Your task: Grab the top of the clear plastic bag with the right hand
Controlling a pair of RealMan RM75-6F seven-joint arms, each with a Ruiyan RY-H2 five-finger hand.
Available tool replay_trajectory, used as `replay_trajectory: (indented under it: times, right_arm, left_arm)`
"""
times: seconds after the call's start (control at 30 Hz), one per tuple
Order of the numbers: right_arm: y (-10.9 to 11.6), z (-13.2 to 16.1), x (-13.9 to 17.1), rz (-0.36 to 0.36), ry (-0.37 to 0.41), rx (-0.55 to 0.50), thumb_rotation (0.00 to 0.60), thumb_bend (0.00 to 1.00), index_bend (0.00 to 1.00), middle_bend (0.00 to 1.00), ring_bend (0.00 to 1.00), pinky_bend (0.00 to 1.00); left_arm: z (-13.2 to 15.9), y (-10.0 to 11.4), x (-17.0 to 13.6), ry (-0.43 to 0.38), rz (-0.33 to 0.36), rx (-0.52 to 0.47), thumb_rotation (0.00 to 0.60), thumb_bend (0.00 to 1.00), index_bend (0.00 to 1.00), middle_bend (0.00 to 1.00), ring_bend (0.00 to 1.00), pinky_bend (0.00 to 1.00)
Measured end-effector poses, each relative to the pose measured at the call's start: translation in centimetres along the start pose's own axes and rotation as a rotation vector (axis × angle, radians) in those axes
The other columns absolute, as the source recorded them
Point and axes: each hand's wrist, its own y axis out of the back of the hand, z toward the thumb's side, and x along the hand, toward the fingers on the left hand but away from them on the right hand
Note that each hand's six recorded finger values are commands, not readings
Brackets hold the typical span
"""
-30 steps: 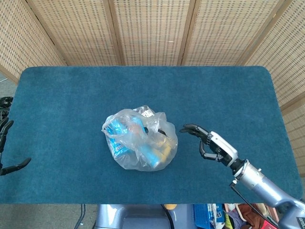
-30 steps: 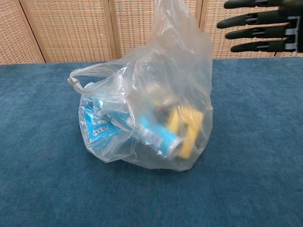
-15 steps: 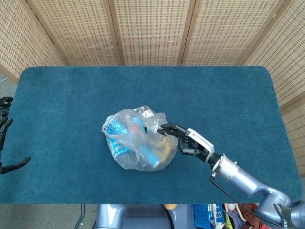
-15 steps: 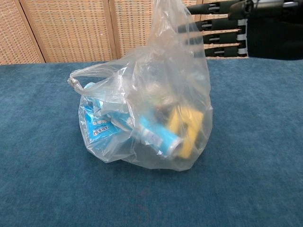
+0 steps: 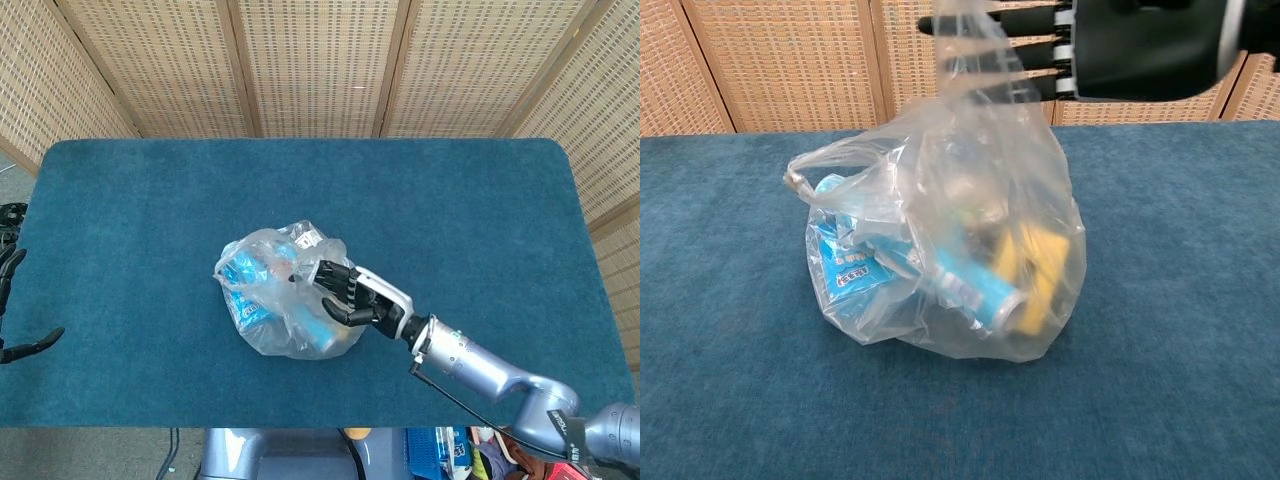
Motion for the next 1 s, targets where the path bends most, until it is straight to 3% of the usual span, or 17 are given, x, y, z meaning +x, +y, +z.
replay_trajectory:
  times: [0.27,0.53,0.83,1.0]
  right_arm:
    - [-1.0,-0.2,-2.3,0.028,0.002,-0.101,0.6,0.49,0.21,0.22,0.05,0.0]
    - [-1.8,-0.6,-4.0,0.036,-0.033,-0.194,0.6,0.26,0.26,0.24,0.04,0.0]
    - [-3.3,-1.4,-6.0,0.073,-0.112,-0.26,0.6,0.24,0.31,0.24,0.04,0.0]
    - [-3.0,-2.1,-6.8,0.063,-0.132,-0.253,0.6,0.25,0.27,0.24,0.03,0.0]
  left_arm:
    - [-0.1,0.1,0.1,0.002,0.003,-0.005,0.6,0.16,0.0,0.0,0.0,0.0]
    - [-0.2,0.0,0.2,0.005,-0.004,-0.008,0.6,0.16,0.0,0.0,0.0,0.0]
    - [-0.2,-0.1,0.3,0.005,-0.008,-0.011,0.6,0.16,0.0,0.0,0.0,0.0]
    - [-0.3,0.0,0.3,0.006,-0.008,-0.016,0.6,0.15,0.0,0.0,0.0,0.0]
